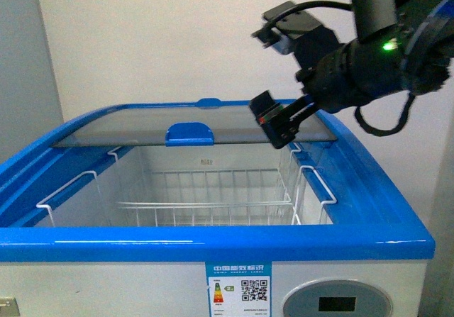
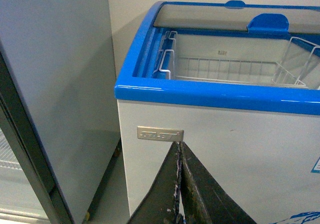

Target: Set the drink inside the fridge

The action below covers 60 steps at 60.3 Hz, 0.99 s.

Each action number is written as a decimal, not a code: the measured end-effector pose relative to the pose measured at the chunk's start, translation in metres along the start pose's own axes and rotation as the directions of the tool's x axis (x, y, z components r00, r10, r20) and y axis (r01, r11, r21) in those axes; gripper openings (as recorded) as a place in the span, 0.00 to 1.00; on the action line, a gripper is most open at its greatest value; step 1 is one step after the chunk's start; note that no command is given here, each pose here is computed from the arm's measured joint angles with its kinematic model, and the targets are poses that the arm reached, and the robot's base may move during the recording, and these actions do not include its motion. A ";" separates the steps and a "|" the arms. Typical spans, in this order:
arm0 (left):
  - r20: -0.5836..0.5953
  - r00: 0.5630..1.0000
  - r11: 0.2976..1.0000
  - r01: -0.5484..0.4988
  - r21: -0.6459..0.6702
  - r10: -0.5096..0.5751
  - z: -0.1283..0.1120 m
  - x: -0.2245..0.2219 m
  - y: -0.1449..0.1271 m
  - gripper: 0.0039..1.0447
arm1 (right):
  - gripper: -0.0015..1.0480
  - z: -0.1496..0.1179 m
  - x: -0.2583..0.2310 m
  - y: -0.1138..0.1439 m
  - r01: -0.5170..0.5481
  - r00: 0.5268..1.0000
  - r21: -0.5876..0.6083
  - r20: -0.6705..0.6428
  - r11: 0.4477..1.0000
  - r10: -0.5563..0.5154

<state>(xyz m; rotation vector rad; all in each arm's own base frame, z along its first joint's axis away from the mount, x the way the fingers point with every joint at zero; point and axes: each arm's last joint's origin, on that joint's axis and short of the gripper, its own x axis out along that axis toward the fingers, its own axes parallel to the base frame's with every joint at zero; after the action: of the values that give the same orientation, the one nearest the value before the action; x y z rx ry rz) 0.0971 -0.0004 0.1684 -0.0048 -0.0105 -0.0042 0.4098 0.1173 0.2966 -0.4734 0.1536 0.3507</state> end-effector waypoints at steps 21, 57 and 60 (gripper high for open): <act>0.000 1.000 1.000 0.000 0.000 0.000 0.000 0.000 0.000 0.02 | 0.93 -0.047 -0.130 -0.055 0.443 0.894 0.445 -0.155 0.778 -0.421; 0.001 1.000 1.000 0.000 0.000 0.000 0.000 0.000 0.000 0.02 | 0.37 -0.155 -0.303 0.054 0.290 0.933 0.479 0.054 0.829 -0.357; 0.001 1.000 1.000 0.000 0.000 0.000 0.000 0.000 0.000 0.02 | 0.26 -0.161 -0.301 0.057 0.291 0.933 0.477 0.049 0.829 -0.355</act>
<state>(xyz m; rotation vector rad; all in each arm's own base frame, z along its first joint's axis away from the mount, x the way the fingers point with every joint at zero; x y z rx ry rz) 0.0971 -0.0004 0.1685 -0.0044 -0.0112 -0.0046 0.0988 0.0002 0.1989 0.0074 0.0177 0.0022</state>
